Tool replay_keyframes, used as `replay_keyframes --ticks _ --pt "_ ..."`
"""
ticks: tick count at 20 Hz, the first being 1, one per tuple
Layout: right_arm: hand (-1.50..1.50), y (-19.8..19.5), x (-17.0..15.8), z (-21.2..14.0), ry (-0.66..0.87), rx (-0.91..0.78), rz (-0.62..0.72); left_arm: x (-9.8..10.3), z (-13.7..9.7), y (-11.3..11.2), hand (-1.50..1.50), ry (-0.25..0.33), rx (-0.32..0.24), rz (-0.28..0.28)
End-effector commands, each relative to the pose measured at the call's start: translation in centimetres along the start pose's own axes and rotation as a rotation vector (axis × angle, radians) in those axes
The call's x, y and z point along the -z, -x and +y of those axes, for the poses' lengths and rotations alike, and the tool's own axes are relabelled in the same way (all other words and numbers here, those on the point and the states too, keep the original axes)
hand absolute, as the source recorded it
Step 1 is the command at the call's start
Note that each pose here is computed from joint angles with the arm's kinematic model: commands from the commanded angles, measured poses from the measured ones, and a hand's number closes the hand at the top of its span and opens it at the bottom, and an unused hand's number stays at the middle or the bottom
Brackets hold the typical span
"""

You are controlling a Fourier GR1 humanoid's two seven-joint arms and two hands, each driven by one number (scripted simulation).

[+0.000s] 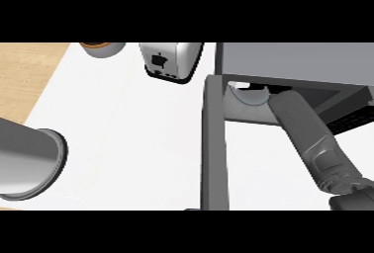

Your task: Pick up the milk, place it into the microwave and close the microwave

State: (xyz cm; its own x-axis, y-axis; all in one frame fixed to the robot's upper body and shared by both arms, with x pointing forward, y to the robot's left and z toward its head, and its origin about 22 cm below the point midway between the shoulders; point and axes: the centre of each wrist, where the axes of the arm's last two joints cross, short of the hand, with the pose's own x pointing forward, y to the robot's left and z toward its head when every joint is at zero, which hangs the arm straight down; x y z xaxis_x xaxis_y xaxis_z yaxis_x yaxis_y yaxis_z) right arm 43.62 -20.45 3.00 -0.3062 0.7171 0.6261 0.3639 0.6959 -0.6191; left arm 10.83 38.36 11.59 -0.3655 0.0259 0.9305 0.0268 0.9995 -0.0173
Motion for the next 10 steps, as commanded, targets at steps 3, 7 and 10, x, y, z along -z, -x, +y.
replay_keyframes --ticks 3,7,10 --pt "1.5 1.4 1.1 -2.4 0.063 -0.191 -0.022 0.3 0.1 1.1 -1.5 0.035 -0.015 0.012" --pt "-1.5 2.9 0.3 -3.1 0.117 -0.264 0.107 1.3 -0.4 1.2 -1.5 0.023 -0.013 -0.005" --pt "-1.5 5.8 -1.5 -4.9 0.196 -0.425 0.298 1.3 0.0 0.5 -1.5 0.014 0.028 0.004"
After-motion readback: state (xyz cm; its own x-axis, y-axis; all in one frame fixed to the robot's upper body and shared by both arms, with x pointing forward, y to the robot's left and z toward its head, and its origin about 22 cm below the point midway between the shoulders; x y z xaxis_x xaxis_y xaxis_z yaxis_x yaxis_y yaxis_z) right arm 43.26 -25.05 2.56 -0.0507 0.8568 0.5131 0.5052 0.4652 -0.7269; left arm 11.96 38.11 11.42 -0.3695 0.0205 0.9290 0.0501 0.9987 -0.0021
